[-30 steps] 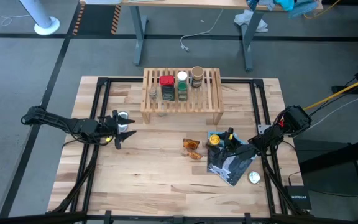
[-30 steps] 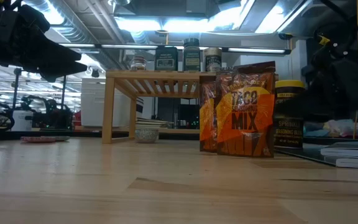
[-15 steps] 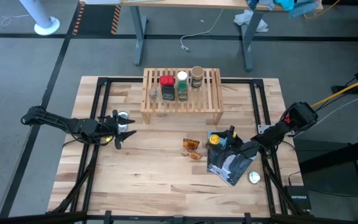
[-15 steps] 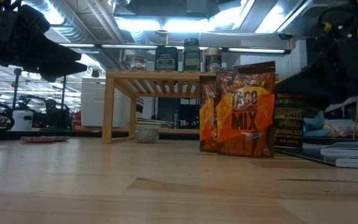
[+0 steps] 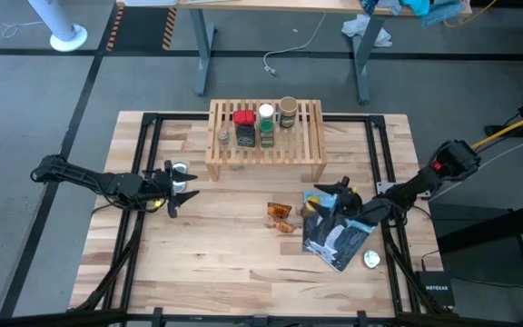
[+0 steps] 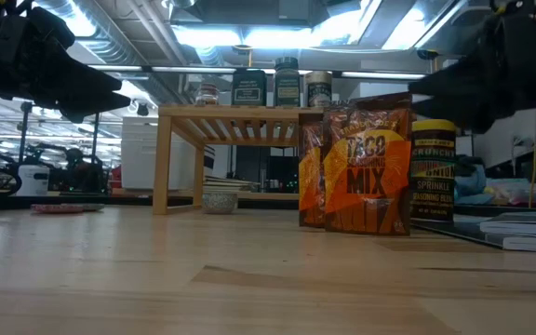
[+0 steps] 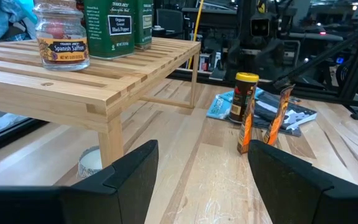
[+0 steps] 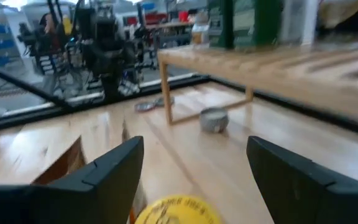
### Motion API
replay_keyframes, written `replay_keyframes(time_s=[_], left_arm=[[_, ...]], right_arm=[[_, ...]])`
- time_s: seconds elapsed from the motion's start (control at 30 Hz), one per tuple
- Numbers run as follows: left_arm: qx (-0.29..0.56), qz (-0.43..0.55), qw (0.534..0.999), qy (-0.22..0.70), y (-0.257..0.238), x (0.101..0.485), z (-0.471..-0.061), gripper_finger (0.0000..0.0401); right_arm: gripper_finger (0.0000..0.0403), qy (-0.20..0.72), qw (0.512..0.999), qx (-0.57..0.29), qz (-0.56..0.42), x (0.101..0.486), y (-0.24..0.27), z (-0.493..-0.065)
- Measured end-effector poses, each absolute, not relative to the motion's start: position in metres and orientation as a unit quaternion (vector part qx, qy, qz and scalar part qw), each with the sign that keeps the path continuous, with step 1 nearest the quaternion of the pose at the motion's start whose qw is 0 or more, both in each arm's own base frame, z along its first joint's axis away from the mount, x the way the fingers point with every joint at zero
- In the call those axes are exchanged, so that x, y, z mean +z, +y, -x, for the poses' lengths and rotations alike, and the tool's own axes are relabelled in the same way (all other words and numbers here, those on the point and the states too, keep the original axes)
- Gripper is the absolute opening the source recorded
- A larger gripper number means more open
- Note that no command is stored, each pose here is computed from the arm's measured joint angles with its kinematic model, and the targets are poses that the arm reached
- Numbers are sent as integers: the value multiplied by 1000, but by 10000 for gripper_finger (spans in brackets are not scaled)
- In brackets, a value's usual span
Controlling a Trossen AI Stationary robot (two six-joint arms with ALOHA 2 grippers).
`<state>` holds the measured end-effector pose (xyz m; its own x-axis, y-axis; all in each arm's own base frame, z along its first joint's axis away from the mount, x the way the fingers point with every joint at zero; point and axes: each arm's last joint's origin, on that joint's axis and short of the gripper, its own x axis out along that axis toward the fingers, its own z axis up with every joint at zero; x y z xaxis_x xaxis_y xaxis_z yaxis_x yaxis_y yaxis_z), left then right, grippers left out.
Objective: Shelf spices
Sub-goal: Remove the gold seasoning bottle from the shelf
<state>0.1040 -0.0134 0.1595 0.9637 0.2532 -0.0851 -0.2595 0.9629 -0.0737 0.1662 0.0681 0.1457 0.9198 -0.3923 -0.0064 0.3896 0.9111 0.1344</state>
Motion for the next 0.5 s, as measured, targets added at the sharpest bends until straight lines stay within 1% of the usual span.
replay_keyframes(time_s=[0.23, 0.33, 0.5], left_arm=[[130, 42, 990, 38, -13, 159, -104, 241], [129, 42, 990, 38, -13, 159, -104, 241], [129, 42, 990, 38, -13, 159, -104, 241]], right_arm=[[292, -65, 963, -260, -13, 179, 57, -158], [292, -80, 954, -288, 13, 191, 45, -157], [292, -98, 946, -307, 42, 203, 19, -161]])
